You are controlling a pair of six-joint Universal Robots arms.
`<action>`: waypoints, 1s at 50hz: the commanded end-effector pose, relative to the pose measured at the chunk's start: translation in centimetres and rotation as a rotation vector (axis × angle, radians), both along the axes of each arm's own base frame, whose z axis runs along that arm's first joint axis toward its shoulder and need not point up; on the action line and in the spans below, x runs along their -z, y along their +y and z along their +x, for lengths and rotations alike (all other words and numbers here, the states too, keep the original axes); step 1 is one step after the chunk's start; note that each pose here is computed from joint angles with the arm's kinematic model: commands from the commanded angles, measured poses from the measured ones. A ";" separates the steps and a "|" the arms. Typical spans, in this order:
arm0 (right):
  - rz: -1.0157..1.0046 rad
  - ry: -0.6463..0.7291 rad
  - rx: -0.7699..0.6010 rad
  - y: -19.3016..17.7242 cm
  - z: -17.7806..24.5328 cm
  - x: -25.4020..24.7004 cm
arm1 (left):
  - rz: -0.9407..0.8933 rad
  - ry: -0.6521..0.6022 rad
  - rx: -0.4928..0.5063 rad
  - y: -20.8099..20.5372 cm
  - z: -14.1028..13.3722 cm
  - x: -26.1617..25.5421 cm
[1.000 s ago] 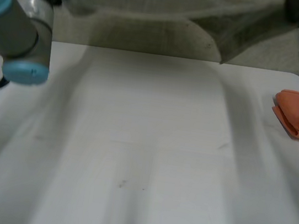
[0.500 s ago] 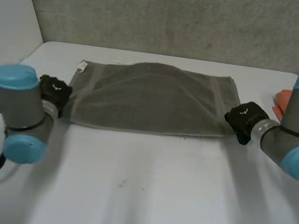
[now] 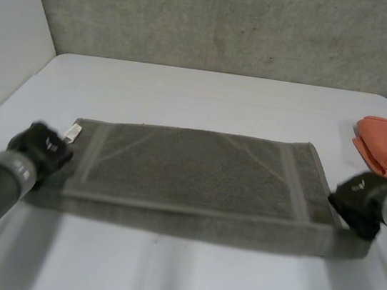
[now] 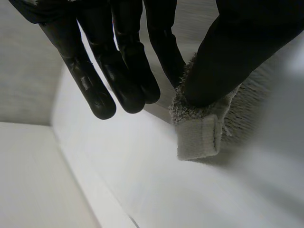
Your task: Fold the laundry.
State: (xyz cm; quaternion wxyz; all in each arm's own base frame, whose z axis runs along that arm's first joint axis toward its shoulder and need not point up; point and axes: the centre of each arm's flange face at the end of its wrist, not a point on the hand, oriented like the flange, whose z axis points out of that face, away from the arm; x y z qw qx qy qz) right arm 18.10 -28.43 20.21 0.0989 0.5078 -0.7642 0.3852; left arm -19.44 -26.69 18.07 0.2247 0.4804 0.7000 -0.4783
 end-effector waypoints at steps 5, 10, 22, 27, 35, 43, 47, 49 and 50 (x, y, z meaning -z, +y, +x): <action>-0.379 -0.077 0.010 -8.8 5.7 2.3 | -0.172 0.249 -0.134 -10.6 -4.0 3.1; -0.467 -0.106 -0.001 -11.4 7.1 2.9 | -0.226 0.268 -0.122 -12.8 -5.2 3.7; -0.650 -0.159 -0.004 -16.4 9.0 4.2 | -0.435 0.299 -0.153 -17.5 -6.1 3.5; -0.678 -0.172 -0.003 -17.4 9.3 5.1 | -0.453 0.299 -0.162 -18.4 -6.2 4.2; -0.662 -0.184 -0.027 -17.9 9.8 7.5 | -0.462 0.308 -0.148 -18.2 -6.7 5.9; -0.688 -0.293 0.066 -17.4 9.0 1.9 | -0.566 0.373 -0.093 -15.4 -8.6 2.6; -0.614 -0.392 0.116 -14.8 8.0 -2.0 | -0.593 0.399 -0.080 -13.4 -8.4 0.4; -0.570 -0.423 0.121 -13.2 7.4 -3.7 | -0.580 0.399 -0.072 -12.0 -8.3 -0.3; -0.542 -0.429 0.117 -12.5 7.3 -3.9 | -0.574 0.402 -0.067 -11.5 -8.3 -0.5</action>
